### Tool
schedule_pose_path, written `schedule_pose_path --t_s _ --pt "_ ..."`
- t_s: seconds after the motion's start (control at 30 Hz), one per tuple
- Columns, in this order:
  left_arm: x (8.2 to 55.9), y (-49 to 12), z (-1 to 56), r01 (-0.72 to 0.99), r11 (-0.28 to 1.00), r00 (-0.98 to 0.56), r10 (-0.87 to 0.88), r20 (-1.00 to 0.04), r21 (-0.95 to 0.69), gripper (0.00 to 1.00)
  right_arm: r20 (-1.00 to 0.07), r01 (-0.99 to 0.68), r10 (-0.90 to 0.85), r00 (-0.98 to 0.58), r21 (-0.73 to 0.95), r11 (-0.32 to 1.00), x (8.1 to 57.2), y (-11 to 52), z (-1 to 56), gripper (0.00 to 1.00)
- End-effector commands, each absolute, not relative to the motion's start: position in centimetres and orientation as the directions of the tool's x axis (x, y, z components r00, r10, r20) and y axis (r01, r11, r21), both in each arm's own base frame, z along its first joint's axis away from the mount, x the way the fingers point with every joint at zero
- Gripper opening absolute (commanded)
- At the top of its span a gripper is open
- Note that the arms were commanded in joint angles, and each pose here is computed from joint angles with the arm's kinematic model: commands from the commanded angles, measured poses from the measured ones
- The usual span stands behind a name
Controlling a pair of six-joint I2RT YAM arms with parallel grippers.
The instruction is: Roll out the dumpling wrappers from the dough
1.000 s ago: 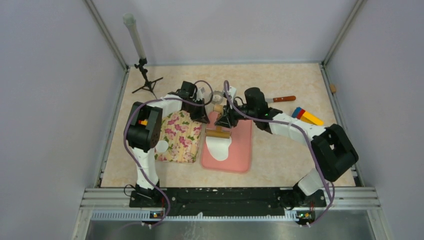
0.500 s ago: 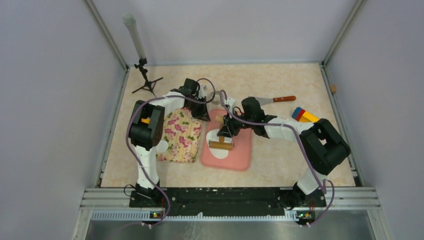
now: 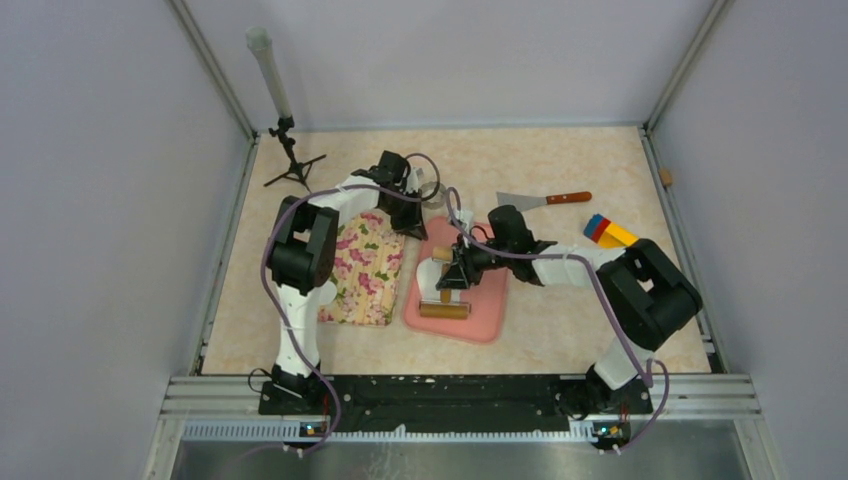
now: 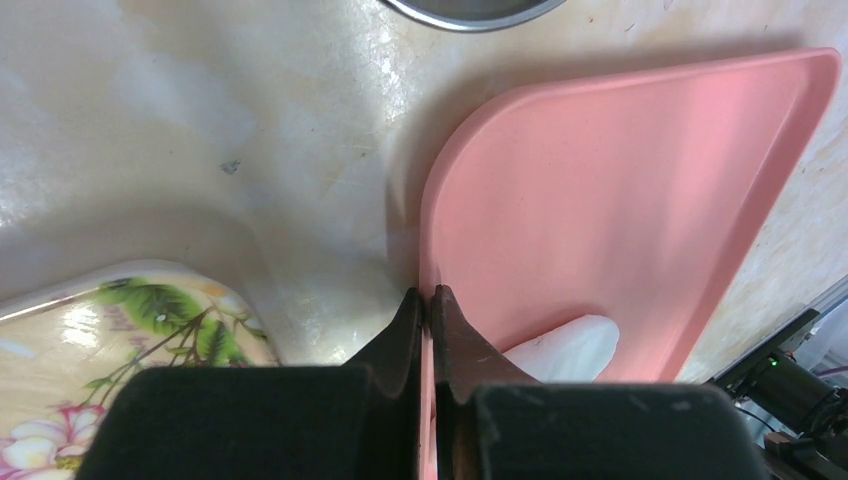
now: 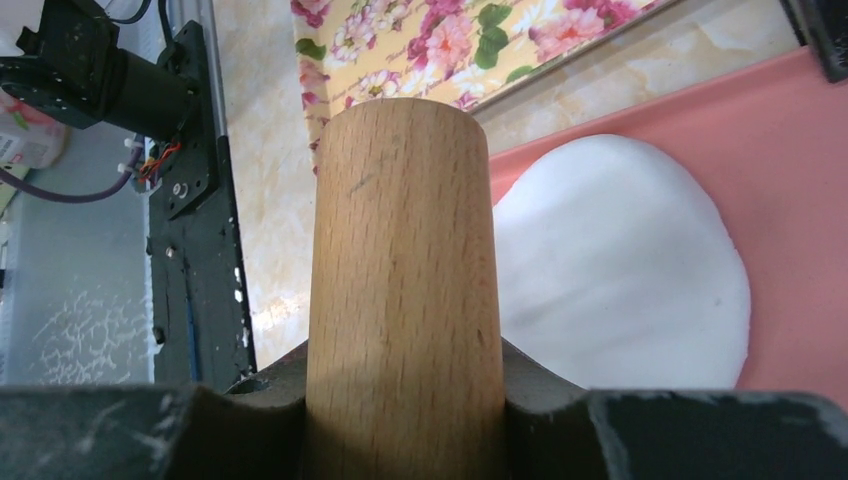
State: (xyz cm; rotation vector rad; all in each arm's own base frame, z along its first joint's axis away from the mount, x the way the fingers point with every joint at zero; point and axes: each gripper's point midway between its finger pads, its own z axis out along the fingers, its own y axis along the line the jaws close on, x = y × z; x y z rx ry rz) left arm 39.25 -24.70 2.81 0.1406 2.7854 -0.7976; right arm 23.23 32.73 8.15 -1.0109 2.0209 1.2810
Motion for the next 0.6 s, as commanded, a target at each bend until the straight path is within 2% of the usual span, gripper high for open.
schedule_pose_path --t_s 0.0,0.3,0.43,0.57 --pt "42.3 -25.3 3.3 0.191 0.847 -0.94 0.012 -0.341 -0.495 0.0 -0.702 -0.788 -0.36 -0.615 0.542 0.291 21.5 31.3 5.6 0.0" --pt "42.5 -25.9 3.2 0.204 0.844 -0.94 0.027 -0.341 -0.496 0.0 -0.853 -0.877 -0.242 -0.463 0.399 0.269 25.1 32.9 14.0 0.0" --pt "42.3 -26.4 3.0 0.23 0.829 -0.941 0.055 -0.335 -0.51 0.0 -0.908 -0.881 -0.136 -0.396 0.334 0.335 29.3 31.9 19.1 0.0" --pt "41.9 -27.0 2.6 0.265 0.807 -0.942 0.101 -0.319 -0.527 0.0 -0.931 -0.846 -0.072 -0.358 0.291 0.446 32.7 29.8 19.3 0.0"
